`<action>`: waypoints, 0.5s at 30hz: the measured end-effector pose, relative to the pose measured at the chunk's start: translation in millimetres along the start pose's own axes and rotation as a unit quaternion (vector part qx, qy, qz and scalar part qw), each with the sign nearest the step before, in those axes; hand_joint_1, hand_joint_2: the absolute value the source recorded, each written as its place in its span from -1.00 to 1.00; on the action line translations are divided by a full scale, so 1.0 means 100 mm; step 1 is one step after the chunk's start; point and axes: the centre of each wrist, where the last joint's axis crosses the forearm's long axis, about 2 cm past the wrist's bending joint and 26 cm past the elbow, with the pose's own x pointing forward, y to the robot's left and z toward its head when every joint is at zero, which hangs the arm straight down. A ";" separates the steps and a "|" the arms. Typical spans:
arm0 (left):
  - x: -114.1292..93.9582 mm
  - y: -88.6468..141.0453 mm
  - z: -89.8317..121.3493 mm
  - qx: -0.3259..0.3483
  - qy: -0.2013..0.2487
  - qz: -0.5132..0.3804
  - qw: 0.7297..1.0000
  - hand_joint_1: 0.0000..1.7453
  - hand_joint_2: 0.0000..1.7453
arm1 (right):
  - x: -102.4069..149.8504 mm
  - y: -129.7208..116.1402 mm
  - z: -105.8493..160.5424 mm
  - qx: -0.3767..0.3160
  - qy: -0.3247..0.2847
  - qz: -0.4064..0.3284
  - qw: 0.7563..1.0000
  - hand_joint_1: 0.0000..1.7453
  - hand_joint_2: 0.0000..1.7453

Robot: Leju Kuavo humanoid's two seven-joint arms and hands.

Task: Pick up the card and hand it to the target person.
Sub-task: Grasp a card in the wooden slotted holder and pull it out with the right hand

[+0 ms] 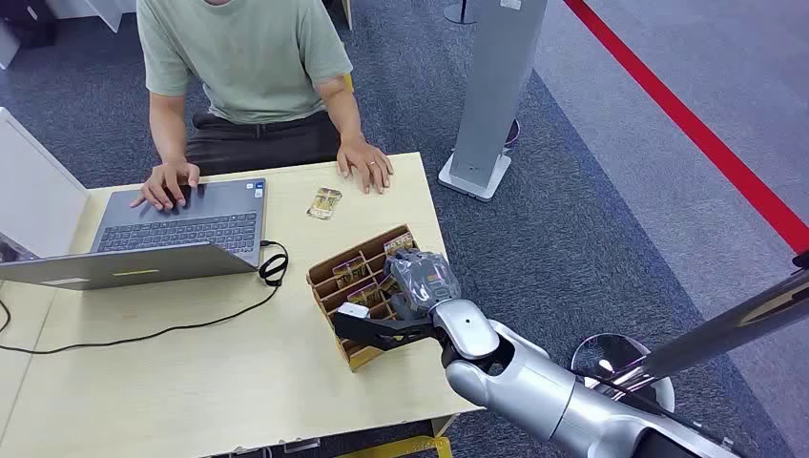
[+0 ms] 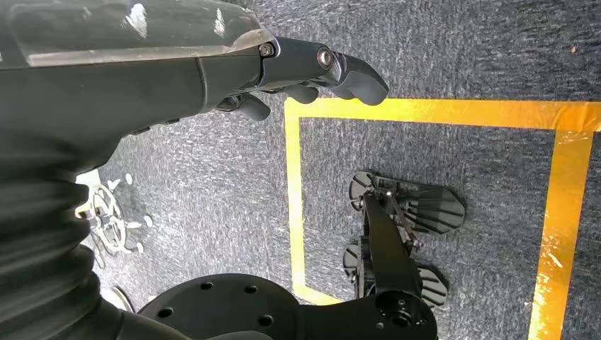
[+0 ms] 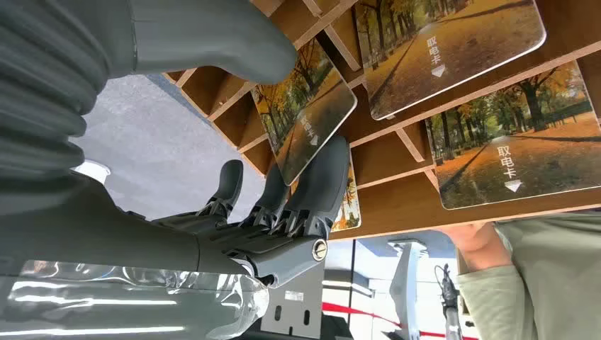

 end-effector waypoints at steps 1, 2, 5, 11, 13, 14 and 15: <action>0.00 0.00 0.00 0.000 0.000 0.000 1.000 -1.00 1.00 | 0.00 0.00 0.00 0.000 0.000 0.000 1.000 0.21 1.00; 0.00 0.00 0.00 0.000 0.000 0.000 1.000 -1.00 1.00 | 0.00 0.00 0.00 0.001 0.000 0.000 1.000 0.25 1.00; 0.00 0.00 0.00 0.000 0.000 0.000 1.000 -1.00 1.00 | 0.00 0.01 0.00 0.002 0.000 0.000 1.000 0.56 1.00; 0.00 0.00 0.00 0.000 0.000 0.000 1.000 -1.00 1.00 | 0.00 0.01 0.00 0.003 0.000 -0.001 1.000 0.71 1.00; 0.00 0.00 0.00 0.000 0.000 0.000 1.000 -1.00 1.00 | 0.00 0.01 0.00 0.003 0.000 -0.001 1.000 0.66 1.00; 0.00 0.00 0.00 0.000 0.000 0.000 1.000 -1.00 1.00 | 0.00 0.01 0.00 0.003 0.000 -0.002 1.000 0.63 1.00; 0.00 0.00 0.00 0.000 0.000 0.000 1.000 -1.00 1.00 | 0.00 0.00 0.00 0.004 0.000 -0.003 1.000 0.62 1.00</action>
